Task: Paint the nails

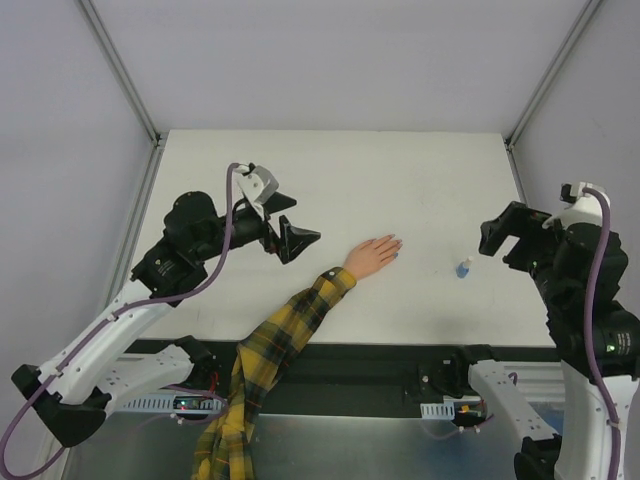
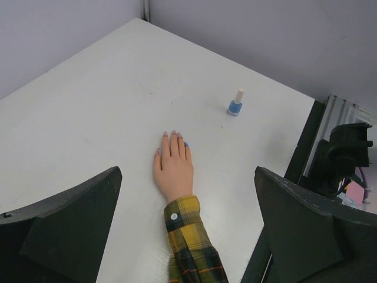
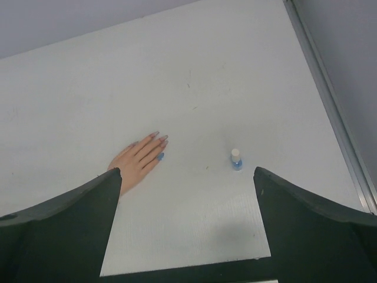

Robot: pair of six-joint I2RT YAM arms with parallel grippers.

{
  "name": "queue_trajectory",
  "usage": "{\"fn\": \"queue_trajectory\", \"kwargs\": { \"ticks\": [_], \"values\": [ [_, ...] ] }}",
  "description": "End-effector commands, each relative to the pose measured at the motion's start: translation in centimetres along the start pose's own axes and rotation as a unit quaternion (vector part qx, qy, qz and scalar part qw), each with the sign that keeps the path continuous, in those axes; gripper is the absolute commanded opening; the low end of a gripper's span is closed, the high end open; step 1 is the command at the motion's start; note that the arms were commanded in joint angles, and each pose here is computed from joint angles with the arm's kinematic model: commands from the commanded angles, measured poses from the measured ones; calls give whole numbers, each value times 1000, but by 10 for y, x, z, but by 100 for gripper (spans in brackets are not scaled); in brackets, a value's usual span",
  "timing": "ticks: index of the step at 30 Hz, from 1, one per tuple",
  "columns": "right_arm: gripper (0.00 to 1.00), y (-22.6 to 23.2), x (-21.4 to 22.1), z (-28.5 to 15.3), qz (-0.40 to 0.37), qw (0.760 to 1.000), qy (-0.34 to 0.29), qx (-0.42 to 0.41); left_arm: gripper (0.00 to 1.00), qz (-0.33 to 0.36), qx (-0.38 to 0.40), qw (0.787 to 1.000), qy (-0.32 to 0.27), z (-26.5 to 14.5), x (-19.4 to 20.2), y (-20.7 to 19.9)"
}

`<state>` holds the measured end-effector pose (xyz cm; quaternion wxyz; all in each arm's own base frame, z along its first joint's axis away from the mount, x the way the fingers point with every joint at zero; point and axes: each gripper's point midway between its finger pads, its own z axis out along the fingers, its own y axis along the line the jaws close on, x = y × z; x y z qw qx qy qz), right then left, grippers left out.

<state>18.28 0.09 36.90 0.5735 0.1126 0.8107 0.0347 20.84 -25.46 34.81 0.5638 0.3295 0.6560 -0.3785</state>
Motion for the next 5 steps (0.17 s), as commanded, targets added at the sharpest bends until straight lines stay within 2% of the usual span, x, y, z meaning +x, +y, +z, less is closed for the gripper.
{"fn": "queue_trajectory", "kwargs": {
  "ticks": [1, 4, 5],
  "values": [
    [96, 24, 26, -2, -27, 995, 69, -73, 95, -13, -16, 997, -79, -26, -59, -10],
    [96, 26, 20, -5, -14, 995, 62, -77, 99, -44, -75, 991, -102, -46, -70, 2],
    [96, 35, 21, -12, -16, 992, 56, -110, 99, -51, -90, 988, -114, -55, -76, 3]
  ]
}}
